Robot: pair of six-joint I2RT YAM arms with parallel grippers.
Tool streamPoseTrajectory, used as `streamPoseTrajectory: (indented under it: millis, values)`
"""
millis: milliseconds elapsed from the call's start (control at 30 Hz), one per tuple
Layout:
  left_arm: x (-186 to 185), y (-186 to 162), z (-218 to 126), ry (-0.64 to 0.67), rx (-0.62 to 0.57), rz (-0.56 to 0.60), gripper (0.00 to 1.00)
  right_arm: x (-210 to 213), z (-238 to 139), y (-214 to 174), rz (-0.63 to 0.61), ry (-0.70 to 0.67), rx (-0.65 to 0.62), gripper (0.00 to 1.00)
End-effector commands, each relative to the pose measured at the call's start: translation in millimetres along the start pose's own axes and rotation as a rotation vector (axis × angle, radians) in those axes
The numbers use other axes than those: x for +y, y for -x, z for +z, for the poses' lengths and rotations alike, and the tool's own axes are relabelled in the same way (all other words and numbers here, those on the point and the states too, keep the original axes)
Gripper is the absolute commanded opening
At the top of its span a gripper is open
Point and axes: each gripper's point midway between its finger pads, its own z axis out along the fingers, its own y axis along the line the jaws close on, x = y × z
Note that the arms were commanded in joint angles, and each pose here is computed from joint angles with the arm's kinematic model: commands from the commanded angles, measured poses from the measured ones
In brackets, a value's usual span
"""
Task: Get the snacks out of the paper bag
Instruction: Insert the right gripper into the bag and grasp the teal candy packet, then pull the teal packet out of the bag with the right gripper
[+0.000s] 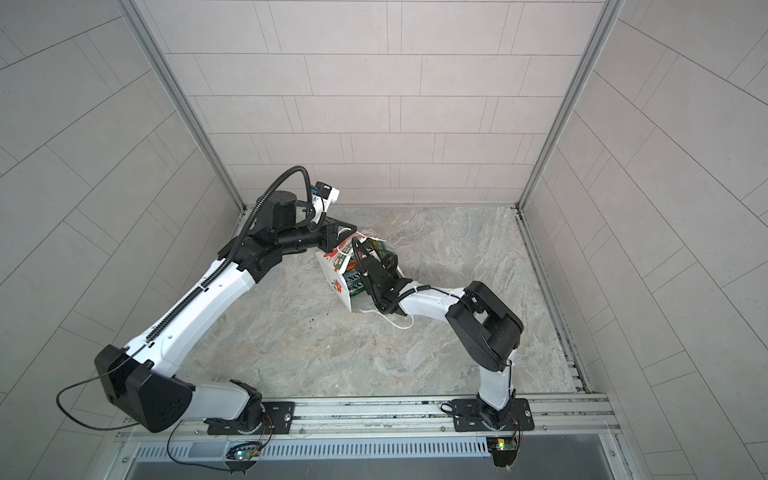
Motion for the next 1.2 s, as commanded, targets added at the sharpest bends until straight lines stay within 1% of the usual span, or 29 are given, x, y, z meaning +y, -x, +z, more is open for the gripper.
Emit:
streamPoseTrajectory:
  millis: [0,233,500,833,967,1167]
  values:
    - [0.5,6.7,-7.7,0.030,-0.032,0.026,0.00,-0.6,-18.7,6.6,0.016,0.052,-0.023,0.00]
    - [14.9,5.2,-4.8,0.099,-0.035,-0.004,0.00,1.7,-41.6,4.3,0.023,0.141,-0.029,0.00]
    - [19.8,3.3,-0.1,0.112,-0.029,-0.033,0.00,5.0,-73.1,12.1,0.010,0.249,-0.042,0.00]
    - [21.6,5.2,-1.3,0.123,-0.039,-0.045,0.00,-7.3,-125.2,18.1,-0.007,0.339,-0.076,0.00]
    - [21.6,6.3,-2.6,0.127,-0.045,-0.046,0.00,-19.0,-148.3,22.8,-0.007,0.342,-0.100,0.00]
    - [21.6,6.6,-3.1,0.128,-0.047,-0.047,0.00,-43.7,-187.5,41.9,-0.004,0.313,-0.157,0.00]
